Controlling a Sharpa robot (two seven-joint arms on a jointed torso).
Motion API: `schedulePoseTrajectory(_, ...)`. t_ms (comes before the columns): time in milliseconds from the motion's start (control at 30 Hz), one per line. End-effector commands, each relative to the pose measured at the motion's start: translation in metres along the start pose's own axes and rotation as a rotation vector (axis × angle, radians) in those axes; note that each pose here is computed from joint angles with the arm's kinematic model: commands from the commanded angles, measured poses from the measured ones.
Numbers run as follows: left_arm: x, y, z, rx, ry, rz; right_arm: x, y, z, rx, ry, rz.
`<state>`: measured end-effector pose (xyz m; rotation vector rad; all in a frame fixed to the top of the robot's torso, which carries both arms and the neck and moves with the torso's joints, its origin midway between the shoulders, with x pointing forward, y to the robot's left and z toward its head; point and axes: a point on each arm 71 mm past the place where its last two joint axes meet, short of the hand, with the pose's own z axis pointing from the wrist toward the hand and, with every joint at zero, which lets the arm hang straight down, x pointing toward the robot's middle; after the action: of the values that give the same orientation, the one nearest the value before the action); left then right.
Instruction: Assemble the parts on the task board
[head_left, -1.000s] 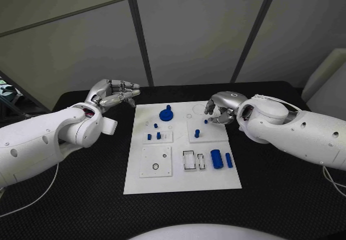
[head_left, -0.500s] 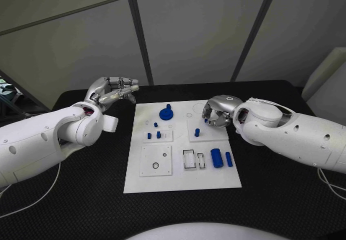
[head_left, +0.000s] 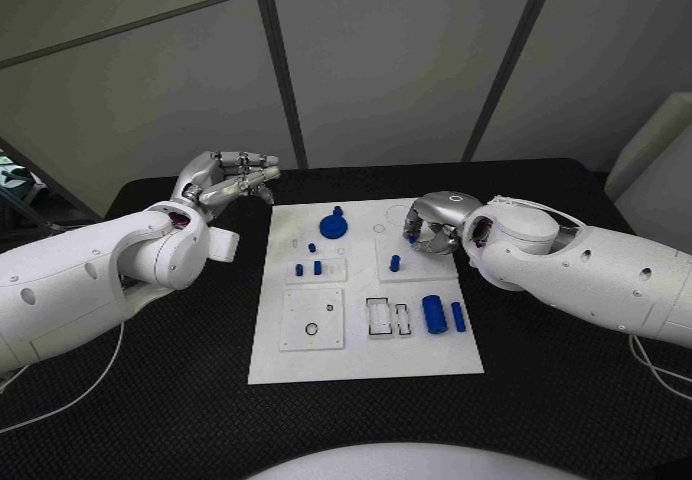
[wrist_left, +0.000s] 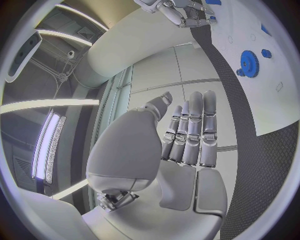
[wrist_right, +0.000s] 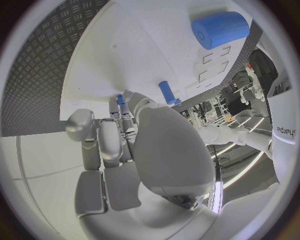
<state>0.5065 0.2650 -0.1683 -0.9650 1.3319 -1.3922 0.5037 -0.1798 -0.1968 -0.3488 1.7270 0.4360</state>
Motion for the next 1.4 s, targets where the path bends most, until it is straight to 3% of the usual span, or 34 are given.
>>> schedulePoseTrajectory(33, 0.0013, -0.0022, 0.0005, 0.016, 0.003, -0.010, 0.004, 0.001, 0.001, 0.004, 0.022, -0.017)
schedulePoseTrajectory(200, 0.0016, -0.0020, 0.0006, 0.014, 0.005, -0.011, 0.005, 0.002, 0.002, 0.007, 0.013, -0.027)
schedulePoseTrajectory(700, -0.0007, -0.0008, 0.0004, 0.003, 0.006, -0.011, -0.003, 0.007, -0.001, 0.011, -0.099, -0.061)
schedulePoseTrajectory(1067, -0.0062, 0.0006, 0.0012, 0.001, -0.012, -0.003, -0.009, 0.007, -0.010, -0.004, -0.152, -0.057)
schedulePoseTrajectory(1400, -0.0108, 0.0016, 0.0014, 0.000, -0.025, 0.004, -0.016, 0.021, -0.021, -0.051, -0.198, -0.036)
